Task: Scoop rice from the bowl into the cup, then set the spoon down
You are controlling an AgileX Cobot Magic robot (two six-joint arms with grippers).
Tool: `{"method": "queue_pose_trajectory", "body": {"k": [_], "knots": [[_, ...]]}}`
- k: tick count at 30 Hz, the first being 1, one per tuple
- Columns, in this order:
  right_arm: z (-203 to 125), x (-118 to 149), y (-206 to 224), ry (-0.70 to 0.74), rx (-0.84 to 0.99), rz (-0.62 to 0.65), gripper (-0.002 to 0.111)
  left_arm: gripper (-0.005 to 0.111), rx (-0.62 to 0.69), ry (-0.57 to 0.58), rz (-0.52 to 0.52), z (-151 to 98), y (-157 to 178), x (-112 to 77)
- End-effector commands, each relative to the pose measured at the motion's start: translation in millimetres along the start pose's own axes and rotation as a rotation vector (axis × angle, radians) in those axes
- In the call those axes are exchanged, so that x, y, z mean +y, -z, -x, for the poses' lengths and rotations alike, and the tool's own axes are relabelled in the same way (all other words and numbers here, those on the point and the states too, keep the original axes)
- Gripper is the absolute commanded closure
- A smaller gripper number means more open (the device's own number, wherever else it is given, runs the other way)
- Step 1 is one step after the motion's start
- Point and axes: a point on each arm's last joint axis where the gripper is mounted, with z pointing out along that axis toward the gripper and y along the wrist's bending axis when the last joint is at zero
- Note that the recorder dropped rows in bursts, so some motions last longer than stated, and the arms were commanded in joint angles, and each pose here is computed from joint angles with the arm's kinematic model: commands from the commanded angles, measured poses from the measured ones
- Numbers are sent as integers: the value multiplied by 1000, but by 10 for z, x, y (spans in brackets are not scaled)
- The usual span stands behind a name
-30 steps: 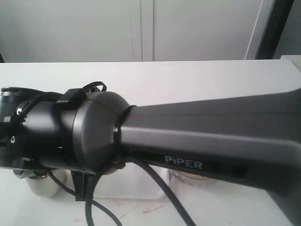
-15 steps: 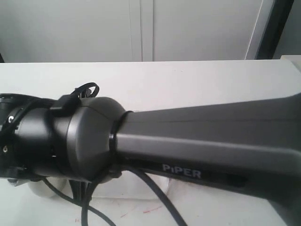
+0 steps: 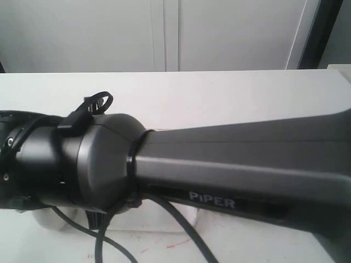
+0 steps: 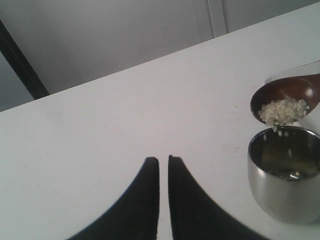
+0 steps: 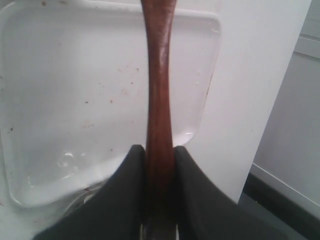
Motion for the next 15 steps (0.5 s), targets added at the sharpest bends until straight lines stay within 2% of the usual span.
{"method": "queue_pose_trajectory", "body": {"k": [1, 15], "knots": [[1, -65, 29, 25, -3, -56, 108, 92, -13, 13, -1, 25, 3, 3], [-5, -116, 33, 54, 6, -112, 108, 92, -13, 13, -1, 25, 3, 3]]}}
